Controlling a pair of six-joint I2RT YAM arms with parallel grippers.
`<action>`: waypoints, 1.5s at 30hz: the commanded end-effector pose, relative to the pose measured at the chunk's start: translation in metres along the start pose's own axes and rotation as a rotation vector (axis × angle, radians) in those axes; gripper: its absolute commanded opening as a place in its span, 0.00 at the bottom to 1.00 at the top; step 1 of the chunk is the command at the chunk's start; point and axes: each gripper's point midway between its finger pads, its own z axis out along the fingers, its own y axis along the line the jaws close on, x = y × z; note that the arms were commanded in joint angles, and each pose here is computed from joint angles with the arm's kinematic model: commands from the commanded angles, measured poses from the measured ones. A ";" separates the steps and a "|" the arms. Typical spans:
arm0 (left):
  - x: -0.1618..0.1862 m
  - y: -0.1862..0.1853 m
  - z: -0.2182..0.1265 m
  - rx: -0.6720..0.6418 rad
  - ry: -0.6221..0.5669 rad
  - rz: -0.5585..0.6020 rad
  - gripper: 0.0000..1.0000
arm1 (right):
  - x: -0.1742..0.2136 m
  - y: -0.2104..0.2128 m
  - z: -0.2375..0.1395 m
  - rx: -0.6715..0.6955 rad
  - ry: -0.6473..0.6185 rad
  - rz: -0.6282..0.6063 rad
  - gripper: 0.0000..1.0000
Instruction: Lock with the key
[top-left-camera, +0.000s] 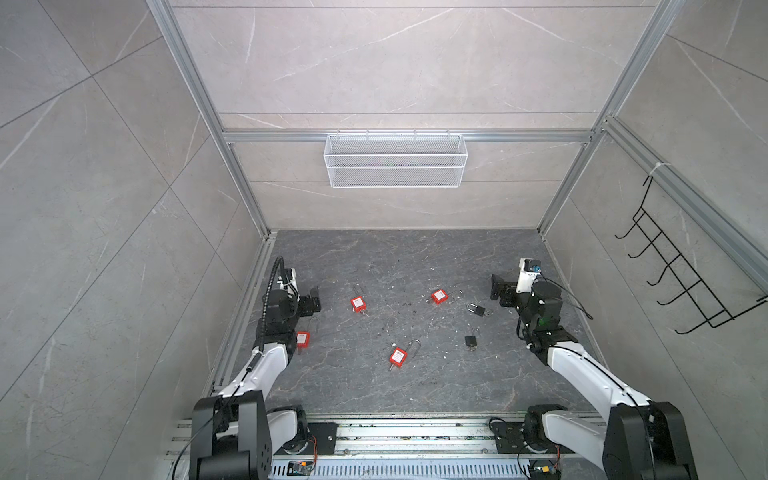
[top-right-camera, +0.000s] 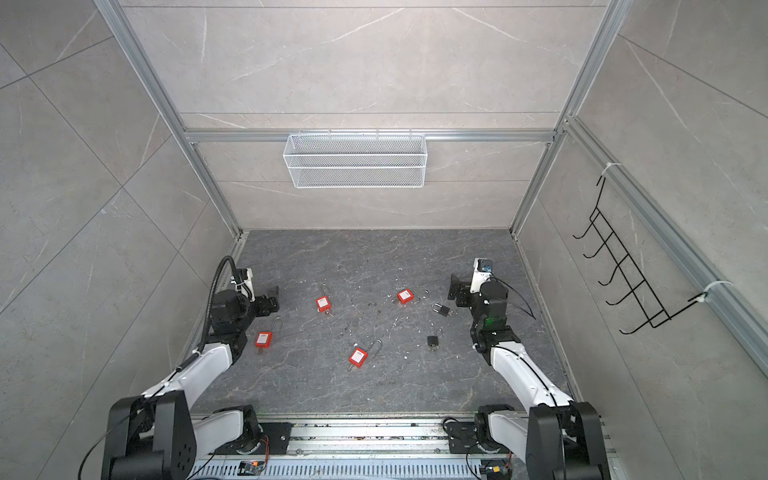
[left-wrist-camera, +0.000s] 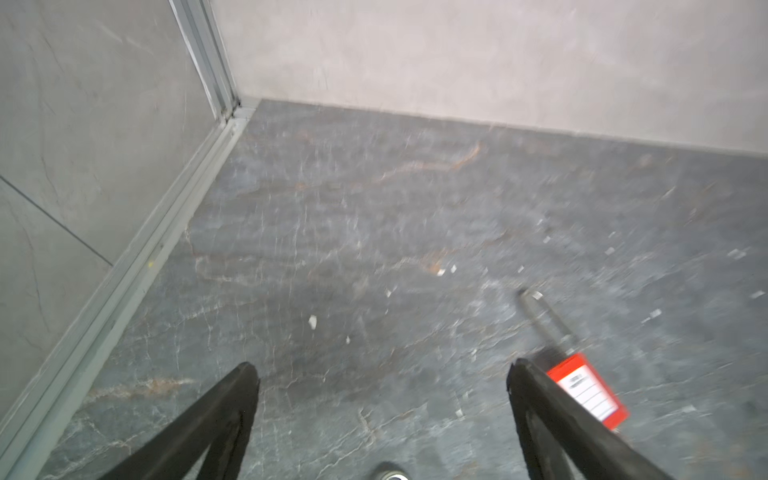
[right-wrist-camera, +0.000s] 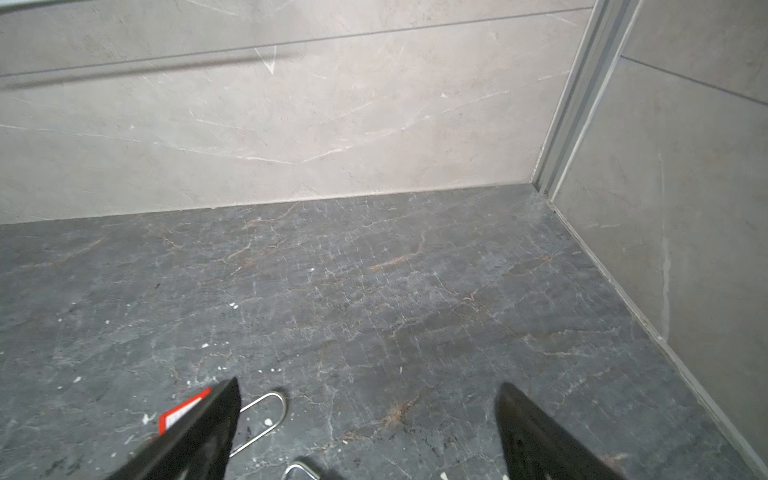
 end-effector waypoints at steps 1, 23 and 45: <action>0.003 -0.027 -0.017 0.079 0.098 -0.087 0.91 | 0.042 0.005 -0.015 0.052 0.273 0.090 0.91; 0.009 -0.158 -0.027 0.252 0.285 0.013 0.80 | 0.192 0.059 -0.065 0.105 0.927 0.100 0.67; 0.024 -0.172 -0.025 0.249 0.331 0.051 0.80 | 0.222 0.068 -0.048 0.104 1.016 0.025 0.59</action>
